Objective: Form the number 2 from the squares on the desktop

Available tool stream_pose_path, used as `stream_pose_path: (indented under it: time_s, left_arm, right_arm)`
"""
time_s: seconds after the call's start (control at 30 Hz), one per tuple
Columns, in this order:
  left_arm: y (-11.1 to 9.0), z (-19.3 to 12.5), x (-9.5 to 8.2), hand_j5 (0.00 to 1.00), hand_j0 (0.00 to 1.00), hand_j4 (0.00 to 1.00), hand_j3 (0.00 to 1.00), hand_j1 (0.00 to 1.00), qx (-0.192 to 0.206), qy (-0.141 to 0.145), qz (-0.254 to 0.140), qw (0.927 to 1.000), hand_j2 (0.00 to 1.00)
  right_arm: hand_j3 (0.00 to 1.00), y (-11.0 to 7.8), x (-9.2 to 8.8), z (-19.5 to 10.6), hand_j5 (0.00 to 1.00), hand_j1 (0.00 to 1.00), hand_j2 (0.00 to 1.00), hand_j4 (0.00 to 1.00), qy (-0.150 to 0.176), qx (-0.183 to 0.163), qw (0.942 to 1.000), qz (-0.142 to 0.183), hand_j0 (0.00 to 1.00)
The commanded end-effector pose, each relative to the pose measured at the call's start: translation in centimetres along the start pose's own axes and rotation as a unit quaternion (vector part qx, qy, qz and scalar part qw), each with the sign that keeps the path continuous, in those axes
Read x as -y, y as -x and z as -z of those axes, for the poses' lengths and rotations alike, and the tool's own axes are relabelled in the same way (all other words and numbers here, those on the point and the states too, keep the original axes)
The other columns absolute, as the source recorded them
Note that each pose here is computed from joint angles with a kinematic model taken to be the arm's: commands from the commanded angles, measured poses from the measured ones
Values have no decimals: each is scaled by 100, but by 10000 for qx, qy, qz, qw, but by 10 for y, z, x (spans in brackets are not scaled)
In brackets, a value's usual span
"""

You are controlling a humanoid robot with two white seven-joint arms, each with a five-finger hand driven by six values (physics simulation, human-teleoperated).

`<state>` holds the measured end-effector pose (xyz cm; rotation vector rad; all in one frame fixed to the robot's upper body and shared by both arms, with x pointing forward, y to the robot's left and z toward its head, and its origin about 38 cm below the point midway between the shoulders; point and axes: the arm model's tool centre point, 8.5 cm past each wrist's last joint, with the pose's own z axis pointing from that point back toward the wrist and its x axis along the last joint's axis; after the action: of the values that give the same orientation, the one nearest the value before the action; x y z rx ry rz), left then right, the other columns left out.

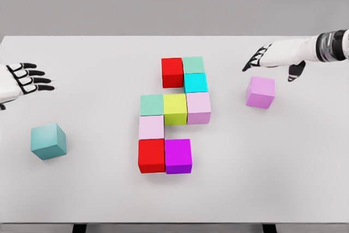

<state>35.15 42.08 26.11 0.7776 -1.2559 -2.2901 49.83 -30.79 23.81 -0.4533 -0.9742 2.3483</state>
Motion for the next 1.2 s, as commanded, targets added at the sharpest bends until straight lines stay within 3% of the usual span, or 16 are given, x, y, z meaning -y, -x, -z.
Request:
stream_pose_path:
  time_s: [0.0, 0.07, 0.13, 0.23, 0.37, 0.77, 0.87, 1.17]
  left_arm:
    - [4, -13, 1, 100, 100, 100, 100, 100, -79, 90, -120, 9999, 100]
    - [1, -12, 5, 100, 100, 100, 100, 100, -41, 83, -278, 9996, 100]
    - [-6, -10, 15, 100, 100, 100, 100, 100, 44, 100, -575, 9983, 100]
    - [-10, -8, 20, 100, 100, 100, 100, 100, 100, 94, -767, 9970, 100]
    - [-14, -7, 25, 100, 100, 100, 100, 100, 148, 81, -976, 9951, 100]
    - [-36, 5, 47, 100, 100, 100, 100, 100, 441, 287, -1182, 9916, 100]
    - [-41, 10, 51, 100, 100, 100, 100, 100, 513, 309, -1162, 9914, 100]
    - [-47, 19, 52, 100, 100, 100, 100, 100, 612, 260, -1140, 9913, 100]
  right_arm:
    - [99, -1, 3, 4, 99, 99, 99, 99, 62, 26, 10000, 47, 99]
    - [98, 1, 1, 4, 98, 98, 98, 98, 317, -1, 9994, 121, 98]
    - [97, 7, -7, 4, 97, 97, 97, 97, 358, -76, 9990, 251, 97]
    - [97, 1, -22, 14, 97, 97, 97, 97, 239, 8, 9992, 331, 97]
    - [97, 0, -28, 18, 97, 97, 97, 97, 158, 18, 9992, 359, 97]
    - [96, -4, -25, 19, 96, 96, 96, 96, 208, 33, 9994, 272, 96]
    - [95, -16, -26, 8, 95, 95, 95, 95, 213, 161, 9996, 69, 95]
    - [95, -29, -32, 6, 95, 95, 95, 95, 152, 294, 9994, -67, 95]
